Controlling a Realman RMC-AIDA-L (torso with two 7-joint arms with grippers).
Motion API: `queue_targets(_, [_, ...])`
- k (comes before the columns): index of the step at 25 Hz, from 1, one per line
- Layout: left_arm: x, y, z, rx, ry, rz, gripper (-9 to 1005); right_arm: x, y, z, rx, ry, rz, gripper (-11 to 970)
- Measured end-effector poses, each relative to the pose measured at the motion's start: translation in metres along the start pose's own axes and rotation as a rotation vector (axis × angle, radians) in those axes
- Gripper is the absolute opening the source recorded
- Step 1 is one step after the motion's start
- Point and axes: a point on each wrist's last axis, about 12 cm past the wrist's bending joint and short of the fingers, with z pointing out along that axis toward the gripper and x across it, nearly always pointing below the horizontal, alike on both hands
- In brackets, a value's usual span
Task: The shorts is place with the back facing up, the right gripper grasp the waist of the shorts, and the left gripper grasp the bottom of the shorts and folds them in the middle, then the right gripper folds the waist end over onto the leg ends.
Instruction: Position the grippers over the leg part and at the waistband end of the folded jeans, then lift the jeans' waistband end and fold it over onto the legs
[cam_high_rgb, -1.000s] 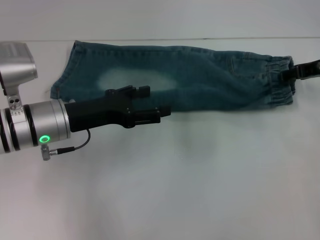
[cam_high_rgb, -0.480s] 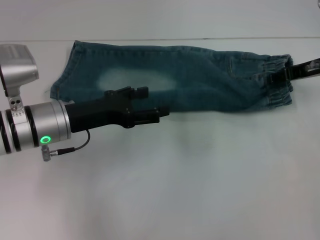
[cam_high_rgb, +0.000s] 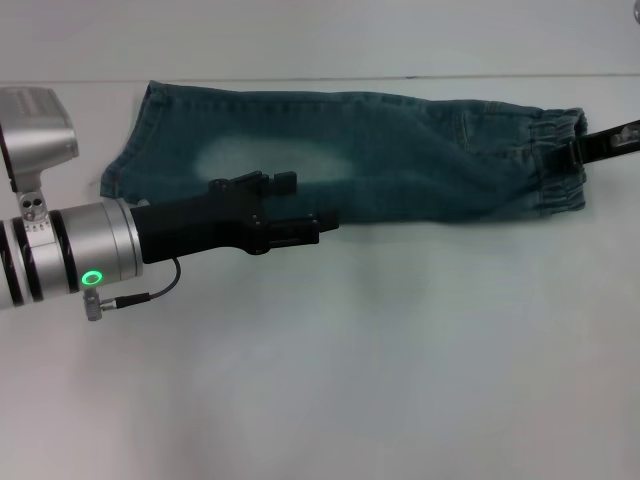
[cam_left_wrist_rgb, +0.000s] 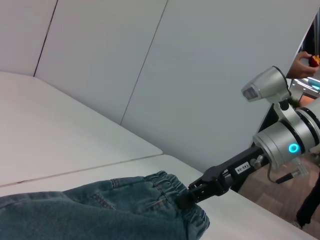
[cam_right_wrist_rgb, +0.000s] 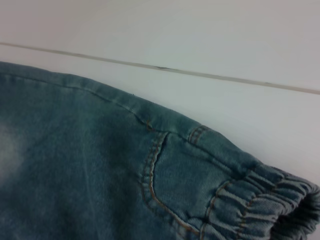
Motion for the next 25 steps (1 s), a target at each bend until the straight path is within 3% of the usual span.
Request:
queue_targets(10, [-0.002, 0.0, 0.0, -0.003, -0.009, 0.006, 936, -0.004, 0.0, -0.007, -0.061, -0.037, 0.011, 165])
queue_targets(17, [-0.006, 0.004, 0.003, -0.044, -0.045, 0.01, 882, -0.009, -0.007, -0.038, -0.175, -0.131, 0.049, 104])
queue_targets(25, [-0.015, 0.009, 0.015, -0.106, -0.138, 0.115, 648, -0.003, -0.01, -0.065, -0.282, -0.161, 0.073, 94])
